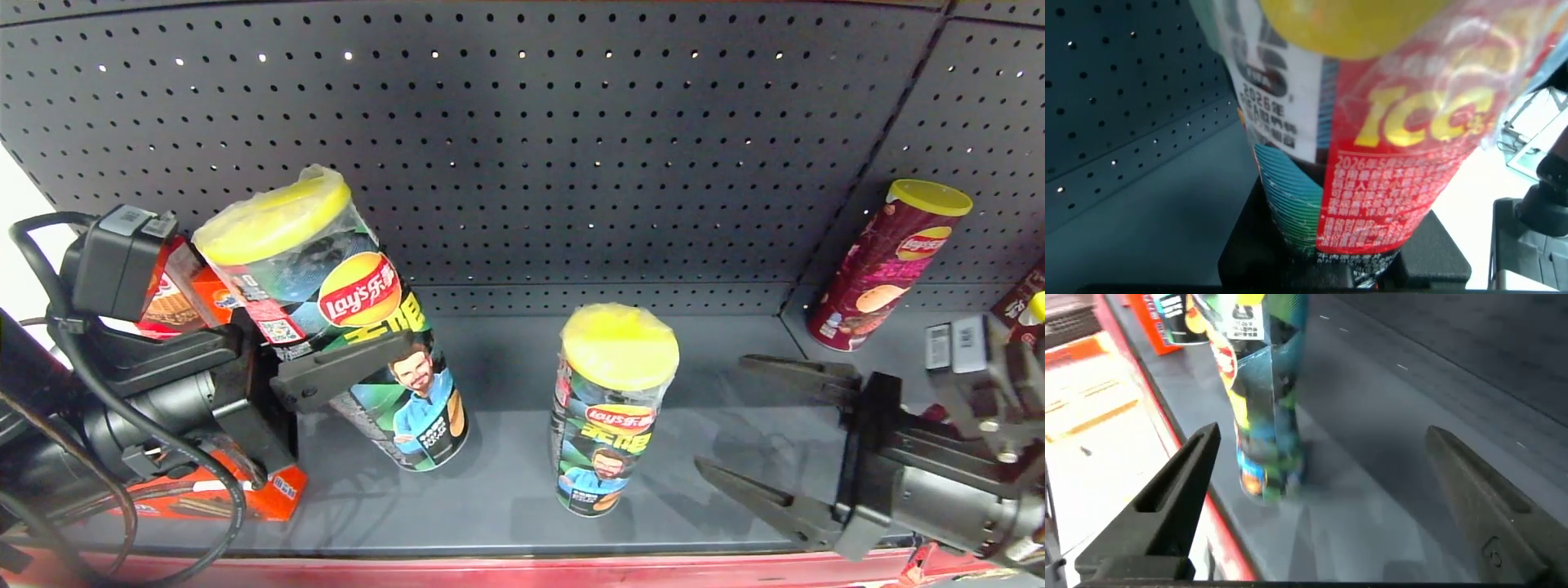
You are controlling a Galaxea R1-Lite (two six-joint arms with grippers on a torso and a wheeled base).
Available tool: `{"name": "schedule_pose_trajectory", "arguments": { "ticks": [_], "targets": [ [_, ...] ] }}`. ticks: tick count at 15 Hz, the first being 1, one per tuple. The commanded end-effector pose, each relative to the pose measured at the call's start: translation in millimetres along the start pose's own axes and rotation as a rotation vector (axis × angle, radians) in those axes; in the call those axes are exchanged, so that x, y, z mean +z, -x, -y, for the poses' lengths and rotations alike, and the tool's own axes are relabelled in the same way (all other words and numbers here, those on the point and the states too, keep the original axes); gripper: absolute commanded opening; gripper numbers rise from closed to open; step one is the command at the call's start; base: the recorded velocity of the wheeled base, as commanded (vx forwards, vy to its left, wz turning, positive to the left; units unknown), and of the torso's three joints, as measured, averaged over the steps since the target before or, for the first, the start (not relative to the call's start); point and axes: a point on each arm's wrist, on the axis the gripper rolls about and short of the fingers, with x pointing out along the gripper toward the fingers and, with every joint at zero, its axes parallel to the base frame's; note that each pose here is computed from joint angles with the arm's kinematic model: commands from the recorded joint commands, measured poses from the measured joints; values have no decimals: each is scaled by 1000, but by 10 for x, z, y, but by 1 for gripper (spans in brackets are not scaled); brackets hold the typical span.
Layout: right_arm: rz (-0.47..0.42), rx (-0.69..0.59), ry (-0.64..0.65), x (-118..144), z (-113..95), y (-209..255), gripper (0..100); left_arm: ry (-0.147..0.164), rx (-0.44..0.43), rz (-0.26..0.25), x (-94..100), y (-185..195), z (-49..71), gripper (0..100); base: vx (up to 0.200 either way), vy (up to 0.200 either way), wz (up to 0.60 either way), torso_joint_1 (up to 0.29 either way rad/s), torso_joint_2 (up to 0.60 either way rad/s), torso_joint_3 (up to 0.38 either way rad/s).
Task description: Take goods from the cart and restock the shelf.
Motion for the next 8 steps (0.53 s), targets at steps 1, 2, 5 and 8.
{"name": "schedule_pose_trajectory", "arguments": {
  "ticks": [1, 2, 5, 8],
  "targets": [
    [50, -132, -8, 213, -124, 623, 100, -2, 0, 2, 7, 3, 4, 0, 0, 0, 0, 0, 0, 0],
    [39, -195, -41, 176, -172, 785, 100, -4, -2, 4, 15, 0, 3, 0, 0, 0, 0, 0, 0, 0],
    [-49, -354, -91, -229, -349, 1170, 100, -7, -5, 5, 18, -3, 5, 0, 0, 0, 0, 0, 0, 0],
    [-162, -487, -172, -597, -471, 1384, 100, -8, -8, 4, 13, -6, 10, 0, 0, 0, 0, 0, 0, 0]
  ]
}}
